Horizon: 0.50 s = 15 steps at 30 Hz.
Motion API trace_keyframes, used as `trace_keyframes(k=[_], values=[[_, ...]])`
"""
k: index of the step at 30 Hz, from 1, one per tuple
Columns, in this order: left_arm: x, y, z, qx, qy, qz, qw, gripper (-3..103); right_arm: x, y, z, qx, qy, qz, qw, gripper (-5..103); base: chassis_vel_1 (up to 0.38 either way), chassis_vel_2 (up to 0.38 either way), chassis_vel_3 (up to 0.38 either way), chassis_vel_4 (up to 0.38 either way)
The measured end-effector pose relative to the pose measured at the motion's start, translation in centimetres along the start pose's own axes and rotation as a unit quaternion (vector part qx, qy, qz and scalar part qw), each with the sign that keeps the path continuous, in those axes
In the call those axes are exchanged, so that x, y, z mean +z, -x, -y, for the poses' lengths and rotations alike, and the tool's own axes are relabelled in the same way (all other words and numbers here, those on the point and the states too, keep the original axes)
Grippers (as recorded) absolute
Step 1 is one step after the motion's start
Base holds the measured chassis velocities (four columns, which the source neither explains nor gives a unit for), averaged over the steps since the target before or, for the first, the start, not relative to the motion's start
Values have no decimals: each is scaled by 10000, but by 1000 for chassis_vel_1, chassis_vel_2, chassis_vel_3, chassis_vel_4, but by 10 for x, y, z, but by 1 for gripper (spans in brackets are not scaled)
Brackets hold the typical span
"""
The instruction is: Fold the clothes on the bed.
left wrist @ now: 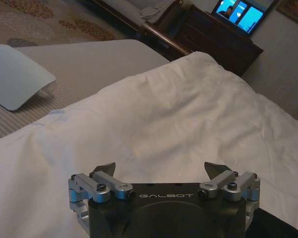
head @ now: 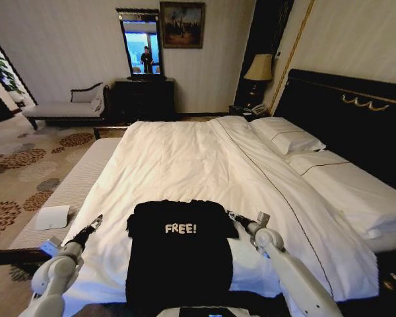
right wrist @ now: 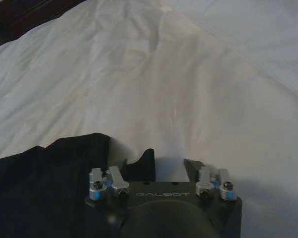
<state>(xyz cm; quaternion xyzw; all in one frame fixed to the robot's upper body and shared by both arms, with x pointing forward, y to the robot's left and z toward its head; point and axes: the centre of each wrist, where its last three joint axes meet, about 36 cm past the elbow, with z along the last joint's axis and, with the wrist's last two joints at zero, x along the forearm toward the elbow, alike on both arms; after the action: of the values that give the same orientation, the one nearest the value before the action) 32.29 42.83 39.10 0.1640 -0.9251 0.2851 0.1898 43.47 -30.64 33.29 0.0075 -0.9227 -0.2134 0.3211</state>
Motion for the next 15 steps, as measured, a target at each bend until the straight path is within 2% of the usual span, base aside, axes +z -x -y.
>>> trace_keyframes(k=[3,5,7,8,9,11,15], values=[[2,0,0,-14,4,-14,10000,100,1,0,0,-21,-11,-11,10000,51,0,0,0,0],[2,0,-1,-26,3,-20,10000,100,2,0,0,-28,-21,-12,10000,51,0,0,0,0],[3,1,-2,-41,4,-20,10000,100,2,0,0,-37,-31,-10,10000,40,0,0,0,0],[2,1,-2,-48,5,-15,10000,100,2,0,0,-48,-43,-1,10000,40,0,0,0,0],[2,1,-2,-50,5,-12,10000,100,2,0,0,-63,-48,9,10000,29,0,0,0,0],[2,1,-2,-50,5,-12,10000,100,1,0,0,-68,-50,14,10000,29,0,0,0,0],[2,1,-2,-61,3,-4,10000,100,2,-2,0,-150,-106,80,9998,7,0,0,0,0]])
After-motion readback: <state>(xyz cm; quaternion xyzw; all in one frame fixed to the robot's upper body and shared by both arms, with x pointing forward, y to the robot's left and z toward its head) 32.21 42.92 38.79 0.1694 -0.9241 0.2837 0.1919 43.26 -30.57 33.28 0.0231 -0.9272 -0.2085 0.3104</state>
